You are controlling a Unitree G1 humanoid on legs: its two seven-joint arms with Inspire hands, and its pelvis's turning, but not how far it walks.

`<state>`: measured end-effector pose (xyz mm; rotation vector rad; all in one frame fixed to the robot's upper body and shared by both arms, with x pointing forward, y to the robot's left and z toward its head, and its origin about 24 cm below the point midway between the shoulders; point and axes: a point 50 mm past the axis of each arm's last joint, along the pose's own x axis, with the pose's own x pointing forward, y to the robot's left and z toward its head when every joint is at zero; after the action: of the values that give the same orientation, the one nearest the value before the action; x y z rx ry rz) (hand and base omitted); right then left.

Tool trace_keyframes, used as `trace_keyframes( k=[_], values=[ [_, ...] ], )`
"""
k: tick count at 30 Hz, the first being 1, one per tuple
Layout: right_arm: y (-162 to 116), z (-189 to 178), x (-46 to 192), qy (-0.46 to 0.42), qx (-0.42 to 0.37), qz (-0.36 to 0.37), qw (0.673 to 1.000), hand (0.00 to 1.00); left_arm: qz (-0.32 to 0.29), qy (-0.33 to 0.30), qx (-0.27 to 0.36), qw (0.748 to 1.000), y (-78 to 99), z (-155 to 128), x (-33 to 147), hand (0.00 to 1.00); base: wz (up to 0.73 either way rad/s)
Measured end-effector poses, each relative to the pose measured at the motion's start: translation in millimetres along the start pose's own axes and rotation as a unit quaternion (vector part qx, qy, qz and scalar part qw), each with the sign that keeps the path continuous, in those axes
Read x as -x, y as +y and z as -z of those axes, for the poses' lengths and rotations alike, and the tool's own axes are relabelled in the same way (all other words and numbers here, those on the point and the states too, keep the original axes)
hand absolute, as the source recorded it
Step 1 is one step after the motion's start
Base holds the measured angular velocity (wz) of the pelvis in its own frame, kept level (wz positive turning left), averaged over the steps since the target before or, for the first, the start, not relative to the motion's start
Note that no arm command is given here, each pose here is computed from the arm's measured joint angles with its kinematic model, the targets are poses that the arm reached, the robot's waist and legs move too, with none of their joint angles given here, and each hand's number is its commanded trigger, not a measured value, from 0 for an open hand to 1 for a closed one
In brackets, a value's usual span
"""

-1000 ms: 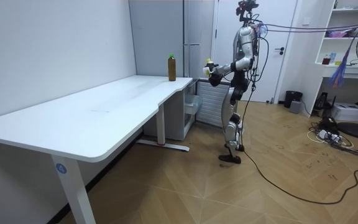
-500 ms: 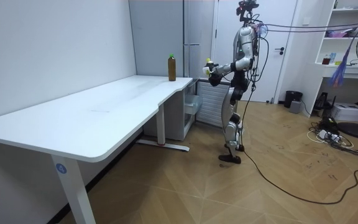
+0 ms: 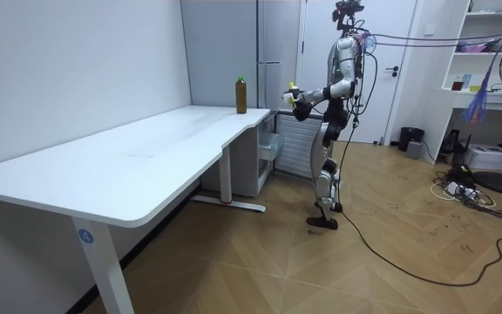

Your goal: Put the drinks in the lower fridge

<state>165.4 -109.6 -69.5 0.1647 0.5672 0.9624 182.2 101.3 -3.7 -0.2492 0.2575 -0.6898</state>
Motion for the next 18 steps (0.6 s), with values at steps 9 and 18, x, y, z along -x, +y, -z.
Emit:
trace_keyframes(
  k=[9, 18],
  values=[
    [-1.2, -0.4, 0.9, -0.001, 0.000, 0.003, 1.000, 1.00, -0.005, -0.006, -0.002, 1.000, 2.4, -2.5, 0.4, 0.00, 0.00],
    [-2.7, 0.2, 3.1, -0.002, -0.001, 0.009, 1.000, 1.00, -0.012, -0.079, -0.035, 0.996, 0.8, -33.9, -3.3, 0.00, -0.01]
  ],
)
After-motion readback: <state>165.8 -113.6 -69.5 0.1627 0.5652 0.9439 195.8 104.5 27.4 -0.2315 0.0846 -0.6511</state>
